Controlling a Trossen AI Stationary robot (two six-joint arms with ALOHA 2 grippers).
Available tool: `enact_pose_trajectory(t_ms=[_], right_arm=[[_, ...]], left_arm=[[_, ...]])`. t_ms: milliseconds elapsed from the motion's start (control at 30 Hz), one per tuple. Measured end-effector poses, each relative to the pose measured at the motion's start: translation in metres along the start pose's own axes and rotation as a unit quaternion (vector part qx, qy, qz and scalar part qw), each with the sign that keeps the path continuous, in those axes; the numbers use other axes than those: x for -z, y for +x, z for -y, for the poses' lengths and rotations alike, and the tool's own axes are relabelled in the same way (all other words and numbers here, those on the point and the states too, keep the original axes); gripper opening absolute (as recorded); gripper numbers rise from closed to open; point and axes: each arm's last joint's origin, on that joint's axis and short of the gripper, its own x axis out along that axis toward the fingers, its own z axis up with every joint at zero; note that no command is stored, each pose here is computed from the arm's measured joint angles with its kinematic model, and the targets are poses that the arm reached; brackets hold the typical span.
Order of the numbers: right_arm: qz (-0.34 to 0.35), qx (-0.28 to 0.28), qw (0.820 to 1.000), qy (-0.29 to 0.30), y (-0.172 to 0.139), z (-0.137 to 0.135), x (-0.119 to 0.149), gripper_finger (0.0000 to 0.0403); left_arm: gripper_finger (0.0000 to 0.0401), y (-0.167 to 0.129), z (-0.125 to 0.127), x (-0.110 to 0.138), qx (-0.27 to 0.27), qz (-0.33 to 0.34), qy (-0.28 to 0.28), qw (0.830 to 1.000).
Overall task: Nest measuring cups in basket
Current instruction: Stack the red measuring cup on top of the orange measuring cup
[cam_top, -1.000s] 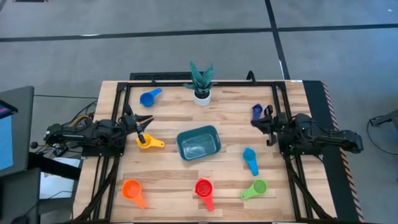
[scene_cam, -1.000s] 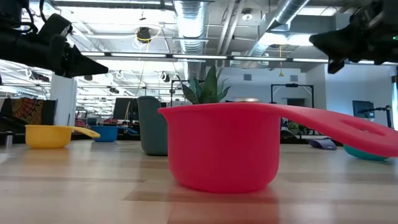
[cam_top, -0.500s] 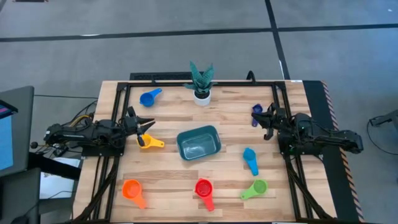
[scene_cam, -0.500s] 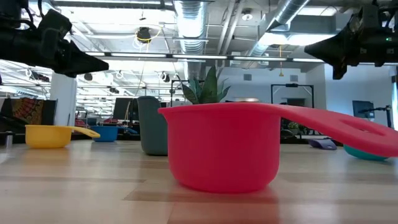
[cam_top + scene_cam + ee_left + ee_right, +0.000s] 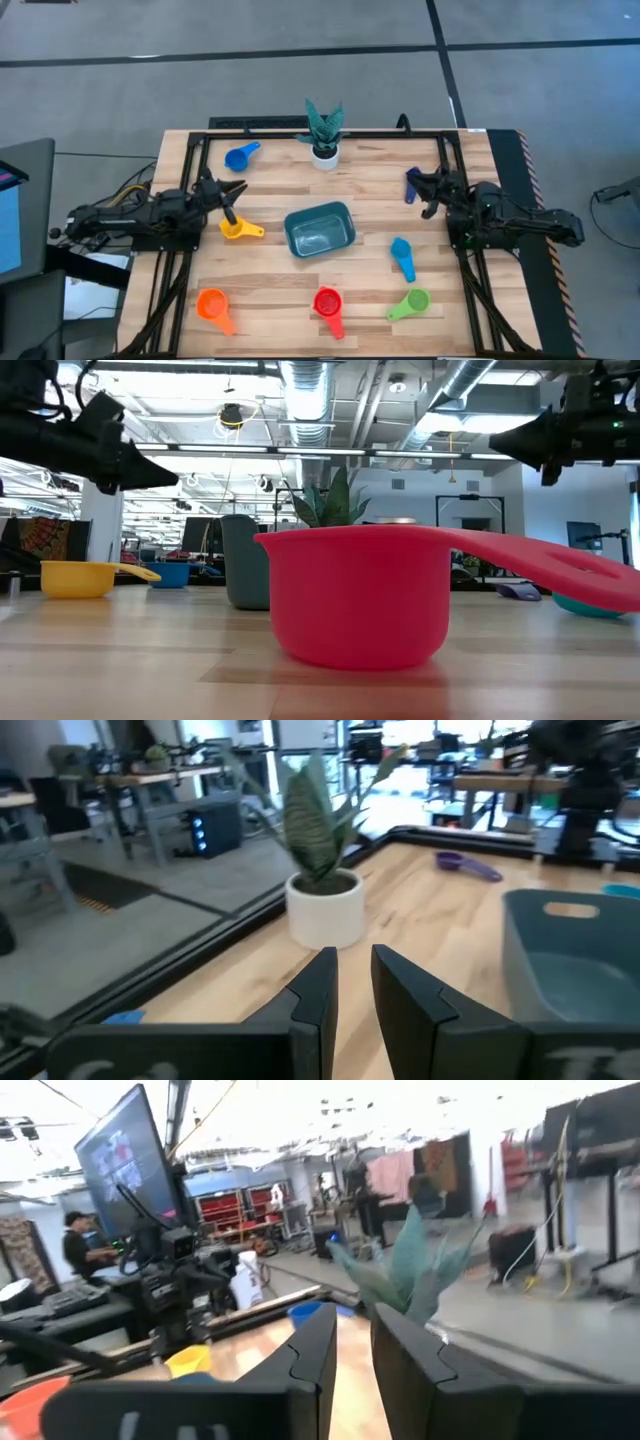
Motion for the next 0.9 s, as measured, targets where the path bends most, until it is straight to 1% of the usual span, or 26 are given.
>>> enact_pose_trajectory(t_ms=[200, 300, 333, 400, 433, 467, 500, 567, 600, 667, 733, 800, 867, 900], right_arm=[[0.048, 0.033, 0.997, -0.052, 0.0, 0.001, -0.009, 0.0093], [0.061, 0.042, 0.993, -0.089, -0.001, 0.001, -0.011, 0.0093], [0.067, 0.042, 0.992, -0.094, -0.001, 0.001, -0.013, 0.0093], [0.078, 0.042, 0.992, -0.094, -0.001, 0.001, -0.015, 0.0093], [0.076, 0.045, 0.993, -0.081, -0.001, 0.001, -0.014, 0.0093], [0.072, 0.058, 0.994, -0.056, -0.001, 0.002, -0.013, 0.0093], [0.07, 0.082, 0.994, -0.025, -0.001, 0.004, -0.012, 0.0093], [0.063, 0.133, 0.989, 0.03, -0.001, 0.008, -0.008, 0.0093], [0.053, 0.153, 0.986, 0.043, -0.001, 0.009, -0.005, 0.0093], [0.04, 0.189, 0.98, 0.051, -0.001, 0.013, -0.001, 0.0093], [0.038, 0.226, 0.972, 0.047, -0.001, 0.016, 0.001, 0.0092], [0.039, 0.254, 0.965, 0.05, -0.001, 0.019, 0.002, 0.0092], [0.044, 0.273, 0.96, 0.05, -0.001, 0.022, 0.002, 0.0092], [0.041, 0.273, 0.96, 0.047, 0.0, 0.023, 0.002, 0.0092]], left_arm=[[0.0055, 0.006, 0.001, 0.0, -0.008, -0.006, -0.034, 0.999], [0.0061, 0.008, 0.002, 0.003, -0.014, -0.023, -0.018, 0.999], [0.0067, 0.009, 0.002, 0.004, -0.026, -0.025, -0.012, 0.999], [0.0081, 0.01, -0.001, 0.005, -0.066, -0.03, -0.002, 0.997], [0.009, 0.011, -0.002, 0.005, -0.089, -0.034, -0.004, 0.995], [0.0098, 0.011, -0.004, 0.006, -0.111, -0.036, -0.017, 0.993], [0.0106, 0.011, -0.005, 0.007, -0.127, -0.038, -0.034, 0.991], [0.0121, 0.011, -0.006, 0.011, -0.143, -0.05, -0.05, 0.987], [0.0127, 0.011, -0.006, 0.013, -0.148, -0.054, -0.056, 0.986], [0.0136, 0.011, -0.008, 0.015, -0.167, -0.055, -0.072, 0.982], [0.0141, 0.01, -0.01, 0.016, -0.192, -0.056, -0.071, 0.977], [0.0141, 0.011, -0.012, 0.016, -0.206, -0.055, -0.066, 0.975], [0.014, 0.011, -0.014, 0.016, -0.21, -0.056, -0.064, 0.974], [0.0138, 0.011, -0.014, 0.017, -0.203, -0.06, -0.063, 0.975]])
